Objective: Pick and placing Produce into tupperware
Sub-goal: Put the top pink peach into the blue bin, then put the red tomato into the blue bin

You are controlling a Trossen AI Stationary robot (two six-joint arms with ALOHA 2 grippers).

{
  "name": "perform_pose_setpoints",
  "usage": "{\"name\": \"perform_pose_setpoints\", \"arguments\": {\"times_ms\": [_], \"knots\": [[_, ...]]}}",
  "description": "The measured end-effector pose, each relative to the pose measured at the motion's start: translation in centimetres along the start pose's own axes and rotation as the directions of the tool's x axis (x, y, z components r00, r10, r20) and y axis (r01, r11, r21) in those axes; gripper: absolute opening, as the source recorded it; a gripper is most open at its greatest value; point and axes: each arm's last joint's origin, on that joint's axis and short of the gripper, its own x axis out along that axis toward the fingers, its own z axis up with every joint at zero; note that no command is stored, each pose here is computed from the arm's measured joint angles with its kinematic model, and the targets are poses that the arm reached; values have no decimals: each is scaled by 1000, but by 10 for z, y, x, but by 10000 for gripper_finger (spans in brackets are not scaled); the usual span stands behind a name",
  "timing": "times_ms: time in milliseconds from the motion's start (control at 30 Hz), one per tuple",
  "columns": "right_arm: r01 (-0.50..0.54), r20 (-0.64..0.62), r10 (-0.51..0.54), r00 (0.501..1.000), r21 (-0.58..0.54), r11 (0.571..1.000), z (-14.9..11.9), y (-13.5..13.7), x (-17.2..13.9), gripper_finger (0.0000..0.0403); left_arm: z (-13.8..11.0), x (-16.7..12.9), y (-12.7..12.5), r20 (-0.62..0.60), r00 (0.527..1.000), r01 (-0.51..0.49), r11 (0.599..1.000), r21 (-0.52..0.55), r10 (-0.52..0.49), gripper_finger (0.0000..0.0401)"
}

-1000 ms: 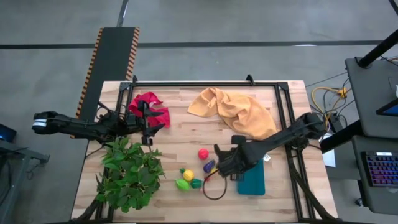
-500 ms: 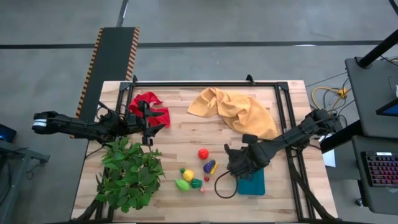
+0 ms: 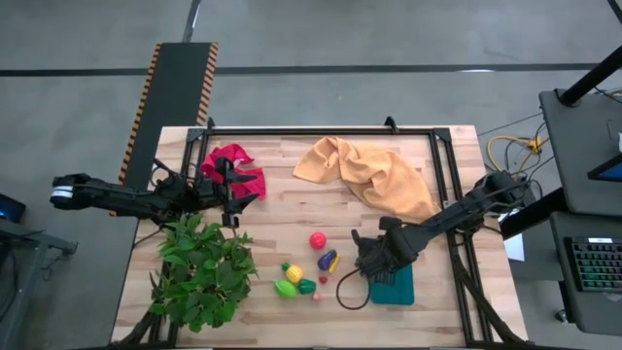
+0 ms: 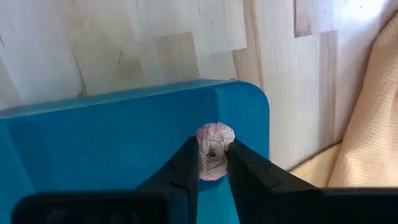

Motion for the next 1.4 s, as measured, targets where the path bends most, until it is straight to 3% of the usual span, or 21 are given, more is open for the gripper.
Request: {"name": "perform_pose_setpoints", "arguments": {"times_ms": [733, 1167, 1400], "knots": [[-27, 37, 27, 999, 5, 1000, 4, 3, 0, 92, -1, 0, 0, -3, 1000, 0, 1000, 1, 0, 196], [-25, 40, 25, 999, 5, 1000, 4, 3, 1, 137, 0, 0, 0, -2, 1000, 0, 1000, 1, 0, 196], [69, 147, -70, 987, 11, 998, 11, 1, -8, 139, 0, 0, 0, -2, 1000, 1, 1000, 0, -1, 196]]}}
